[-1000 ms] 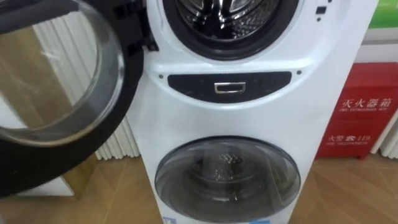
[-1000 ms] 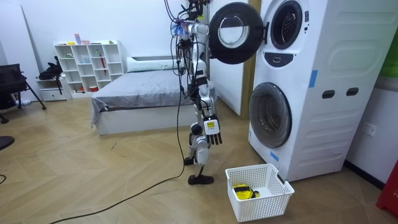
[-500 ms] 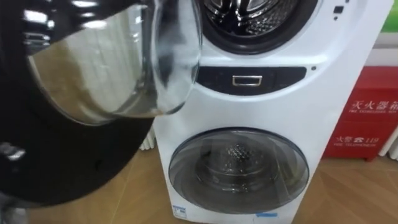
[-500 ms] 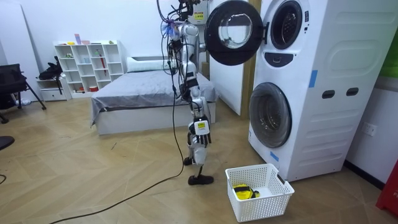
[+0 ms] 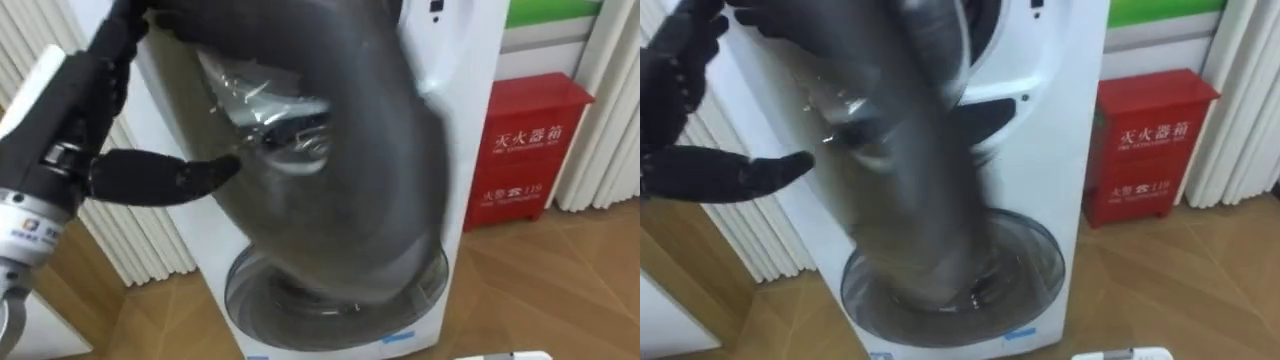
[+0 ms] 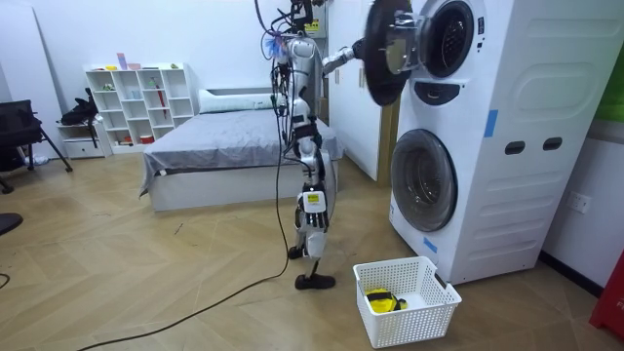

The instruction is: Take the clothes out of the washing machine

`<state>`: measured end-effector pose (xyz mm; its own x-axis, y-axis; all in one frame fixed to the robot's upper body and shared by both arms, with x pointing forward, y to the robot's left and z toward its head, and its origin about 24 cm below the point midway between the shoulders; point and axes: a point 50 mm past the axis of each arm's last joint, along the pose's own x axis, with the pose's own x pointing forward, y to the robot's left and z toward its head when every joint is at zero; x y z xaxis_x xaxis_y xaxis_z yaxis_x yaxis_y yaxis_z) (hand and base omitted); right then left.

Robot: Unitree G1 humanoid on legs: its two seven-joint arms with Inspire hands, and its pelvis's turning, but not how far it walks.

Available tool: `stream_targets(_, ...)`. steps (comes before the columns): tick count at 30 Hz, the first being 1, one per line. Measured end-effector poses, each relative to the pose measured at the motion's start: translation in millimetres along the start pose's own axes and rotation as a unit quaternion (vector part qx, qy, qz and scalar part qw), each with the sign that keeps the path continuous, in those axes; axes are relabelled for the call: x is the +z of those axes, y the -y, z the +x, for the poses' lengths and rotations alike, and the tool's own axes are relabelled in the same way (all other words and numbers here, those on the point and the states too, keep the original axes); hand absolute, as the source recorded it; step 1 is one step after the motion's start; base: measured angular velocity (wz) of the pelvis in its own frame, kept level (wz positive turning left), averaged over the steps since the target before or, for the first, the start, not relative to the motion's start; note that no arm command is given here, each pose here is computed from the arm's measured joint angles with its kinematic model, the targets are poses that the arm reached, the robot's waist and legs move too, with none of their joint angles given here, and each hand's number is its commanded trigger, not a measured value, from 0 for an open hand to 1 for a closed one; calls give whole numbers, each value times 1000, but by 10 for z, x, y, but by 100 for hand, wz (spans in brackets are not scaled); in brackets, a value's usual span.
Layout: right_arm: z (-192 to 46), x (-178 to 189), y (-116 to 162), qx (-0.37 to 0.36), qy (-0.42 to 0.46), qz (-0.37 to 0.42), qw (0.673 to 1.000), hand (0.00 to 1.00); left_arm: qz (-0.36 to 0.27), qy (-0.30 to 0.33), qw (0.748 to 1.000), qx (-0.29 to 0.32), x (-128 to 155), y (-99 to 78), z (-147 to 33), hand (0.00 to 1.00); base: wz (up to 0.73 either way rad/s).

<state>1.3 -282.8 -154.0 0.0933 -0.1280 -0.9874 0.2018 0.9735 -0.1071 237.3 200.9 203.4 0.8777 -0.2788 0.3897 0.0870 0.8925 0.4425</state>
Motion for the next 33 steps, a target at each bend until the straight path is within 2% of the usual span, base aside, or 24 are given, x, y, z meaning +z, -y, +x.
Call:
stream_targets(3,21,126,-56,-4,13,-20,1000,0,-26,21,999,-5,42,123,79,0,-4)
stream_targets(7,42,302,-130,-8,29,-48,998,0,-63,18,996,-61,-26,425,220,0,-9)
stream_targets(8,45,321,-144,-11,32,-51,998,0,-83,-1,994,-74,-134,525,283,0,-12)
stream_targets(12,61,407,-239,-7,51,-37,998,0,-134,-84,984,-83,-529,729,295,0,-23)
stream_targets(15,73,366,-298,-5,53,-7,999,0,-185,-161,967,-69,-894,909,184,0,-29)
stream_targets(18,85,313,-359,-5,51,24,998,0,-220,-274,935,-56,-1370,1101,-209,0,-28)
stream_targets(20,98,217,-440,0,43,49,998,0,-236,-413,879,-33,-1816,1296,-883,0,-33)
stream_targets(21,100,202,-462,3,42,55,998,0,-237,-449,861,-28,-1908,1342,-1071,0,-25)
stream_targets(23,104,209,-529,14,56,73,996,0,-213,-576,789,-22,-2131,1471,-1825,0,-5)
stream_targets(24,103,221,-538,16,62,80,995,0,-208,-601,772,-22,-2158,1489,-1987,0,17)
stream_targets(26,103,223,-561,25,73,88,993,0,-191,-672,715,-1,-2201,1512,-2507,0,9)
stream_targets(27,103,224,-562,26,74,88,993,0,-188,-687,702,7,-2204,1510,-2623,0,-15)
stream_targets(29,102,227,-568,34,77,93,992,0,-172,-731,659,51,-2162,1455,-3031,0,-5)
stream_targets(30,102,233,-572,37,80,96,991,0,-168,-739,649,61,-2155,1439,-3105,0,10)
stream_targets(32,101,223,-594,49,82,105,990,0,-151,-768,614,99,-2123,1389,-3339,0,5)
stream_targets(33,102,215,-600,53,82,110,989,0,-147,-773,608,107,-2112,1379,-3382,0,0)
